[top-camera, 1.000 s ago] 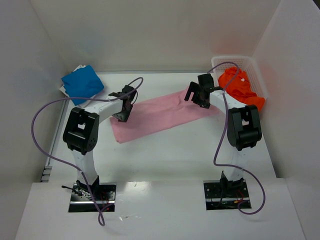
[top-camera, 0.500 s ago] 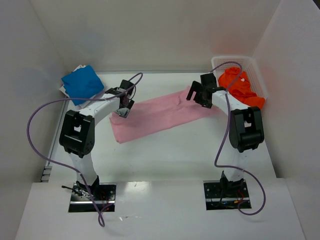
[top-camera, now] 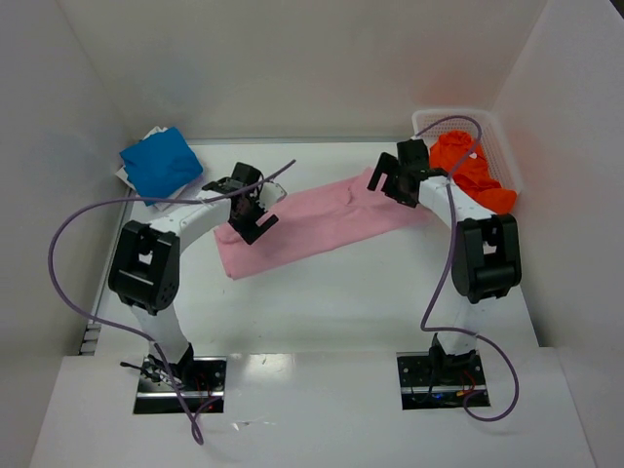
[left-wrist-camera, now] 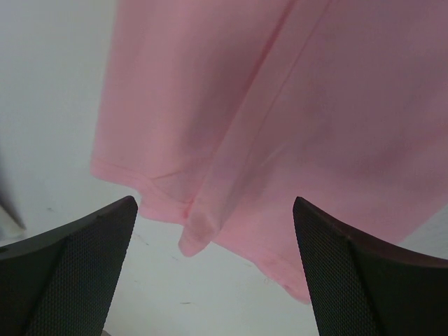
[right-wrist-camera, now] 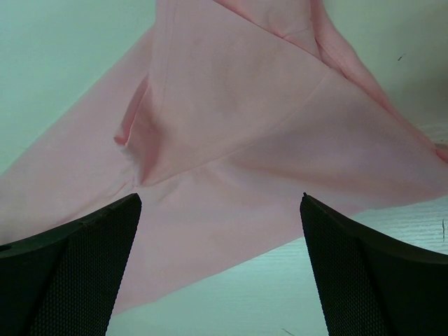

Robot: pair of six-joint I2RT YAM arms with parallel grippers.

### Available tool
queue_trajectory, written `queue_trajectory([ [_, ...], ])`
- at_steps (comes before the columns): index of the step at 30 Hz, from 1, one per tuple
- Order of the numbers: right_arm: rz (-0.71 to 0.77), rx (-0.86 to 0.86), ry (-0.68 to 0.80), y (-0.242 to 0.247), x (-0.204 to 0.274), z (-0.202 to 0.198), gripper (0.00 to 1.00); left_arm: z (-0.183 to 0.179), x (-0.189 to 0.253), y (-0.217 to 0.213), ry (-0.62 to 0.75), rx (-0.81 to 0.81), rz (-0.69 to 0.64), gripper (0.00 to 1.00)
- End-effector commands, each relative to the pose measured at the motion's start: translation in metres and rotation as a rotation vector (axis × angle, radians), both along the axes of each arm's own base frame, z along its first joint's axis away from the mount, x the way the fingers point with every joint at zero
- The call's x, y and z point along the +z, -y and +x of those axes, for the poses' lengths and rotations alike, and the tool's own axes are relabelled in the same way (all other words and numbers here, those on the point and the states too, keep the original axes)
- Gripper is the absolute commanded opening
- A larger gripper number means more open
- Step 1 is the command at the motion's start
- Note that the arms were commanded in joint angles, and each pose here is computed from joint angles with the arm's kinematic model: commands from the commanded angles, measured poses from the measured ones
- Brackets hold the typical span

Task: Fold and stack the t-shirts
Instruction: Rotate the tshirt 90 degrees

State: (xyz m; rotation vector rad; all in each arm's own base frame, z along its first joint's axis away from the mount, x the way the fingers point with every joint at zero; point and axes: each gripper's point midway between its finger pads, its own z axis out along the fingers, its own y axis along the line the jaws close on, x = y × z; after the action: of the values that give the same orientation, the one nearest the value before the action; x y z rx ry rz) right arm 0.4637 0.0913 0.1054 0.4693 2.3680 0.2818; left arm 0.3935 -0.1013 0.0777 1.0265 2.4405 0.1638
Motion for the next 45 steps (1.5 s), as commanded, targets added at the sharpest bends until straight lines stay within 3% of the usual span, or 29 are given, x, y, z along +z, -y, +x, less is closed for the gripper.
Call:
queue_trajectory([
  [1, -0.007, -0.02, 0.064, 0.011, 0.023, 0.001, 1.0, -0.002, -0.013, 0.001, -0.035, -0.069, 0.011, 1.0],
  [5, -0.007, -0.02, 0.064, 0.011, 0.023, 0.001, 1.0, 0.001, -0.027, 0.004, -0.053, -0.087, 0.008, 1.0],
  [18, 0.015, -0.008, 0.035, 0.005, 0.015, 0.009, 1.0, 0.0, -0.079, -0.033, -0.109, -0.013, 0.22, 1.0],
  [27, 0.001, -0.007, 0.027, 0.007, 0.016, 0.008, 1.0, -0.035, -0.073, 0.018, -0.204, -0.101, 0.087, 1.0],
  [41, -0.011, 0.001, -0.001, 0.005, -0.007, 0.022, 1.0, -0.082, -0.06, 0.069, -0.282, -0.202, 0.06, 1.0],
  [45, -0.018, 0.001, -0.049, 0.005, -0.033, 0.026, 1.0, -0.095, -0.063, 0.079, -0.305, -0.243, 0.066, 1.0],
])
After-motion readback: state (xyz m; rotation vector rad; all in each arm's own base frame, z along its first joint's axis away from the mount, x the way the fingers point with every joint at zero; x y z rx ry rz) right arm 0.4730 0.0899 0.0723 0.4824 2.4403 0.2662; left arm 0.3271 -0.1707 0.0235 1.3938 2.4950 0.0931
